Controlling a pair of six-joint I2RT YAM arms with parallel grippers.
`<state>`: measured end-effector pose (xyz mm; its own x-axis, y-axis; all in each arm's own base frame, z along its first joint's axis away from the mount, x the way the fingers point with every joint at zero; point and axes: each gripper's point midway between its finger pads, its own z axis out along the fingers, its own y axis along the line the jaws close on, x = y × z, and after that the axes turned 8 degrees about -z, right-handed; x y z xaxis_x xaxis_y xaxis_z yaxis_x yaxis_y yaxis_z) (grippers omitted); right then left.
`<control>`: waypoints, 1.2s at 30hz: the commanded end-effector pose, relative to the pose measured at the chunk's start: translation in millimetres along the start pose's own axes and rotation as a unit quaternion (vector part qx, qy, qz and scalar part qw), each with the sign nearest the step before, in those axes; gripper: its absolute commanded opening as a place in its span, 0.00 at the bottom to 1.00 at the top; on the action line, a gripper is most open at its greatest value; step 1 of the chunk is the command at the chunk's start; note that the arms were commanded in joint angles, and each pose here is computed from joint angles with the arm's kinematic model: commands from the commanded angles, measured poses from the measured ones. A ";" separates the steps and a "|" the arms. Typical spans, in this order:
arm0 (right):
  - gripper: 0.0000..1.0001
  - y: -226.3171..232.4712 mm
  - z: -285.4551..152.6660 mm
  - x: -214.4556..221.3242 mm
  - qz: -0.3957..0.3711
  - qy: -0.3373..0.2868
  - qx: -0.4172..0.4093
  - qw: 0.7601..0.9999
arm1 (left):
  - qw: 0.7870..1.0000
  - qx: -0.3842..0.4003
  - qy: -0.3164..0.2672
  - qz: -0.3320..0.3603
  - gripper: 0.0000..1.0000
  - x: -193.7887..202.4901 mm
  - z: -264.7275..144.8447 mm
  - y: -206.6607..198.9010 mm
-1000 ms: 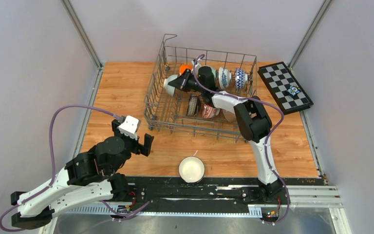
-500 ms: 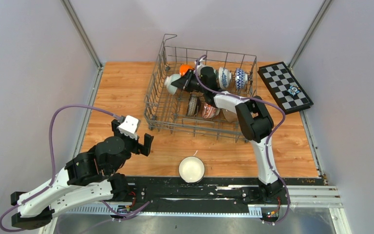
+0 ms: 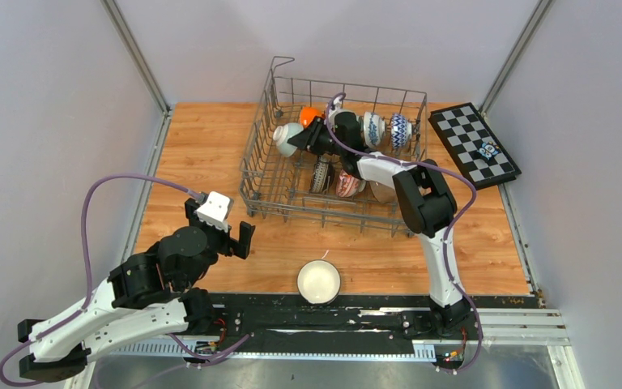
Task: Load the bowls into the dish rack
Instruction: Turn the bowl upside down on the dish rack.
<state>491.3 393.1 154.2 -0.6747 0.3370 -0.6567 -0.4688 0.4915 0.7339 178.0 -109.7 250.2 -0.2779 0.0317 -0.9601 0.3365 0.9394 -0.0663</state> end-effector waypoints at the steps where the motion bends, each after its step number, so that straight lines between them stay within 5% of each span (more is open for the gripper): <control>1: 0.33 -47.2 -16.9 -7.1 0.004 -0.004 0.078 0.997 | 1.000 -0.008 -0.002 -0.002 1.00 0.3 1.3 2.7; 20: 0.40 -44.9 -19.4 -18.6 -0.005 -0.007 0.096 0.995 | 1.000 -0.010 0.001 -0.001 1.00 1.0 2.4 2.8; 36: 0.37 19.1 -48.1 -52.0 -0.120 -0.028 0.087 0.989 | 1.000 -0.008 -0.001 -0.004 1.00 0.5 1.3 3.9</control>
<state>503.5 342.1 192.2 -0.5723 0.2988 -0.7637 -0.4454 0.6687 0.5954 179.4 -107.6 249.9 -0.2793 0.0294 -0.9598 0.3248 0.9435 -0.0656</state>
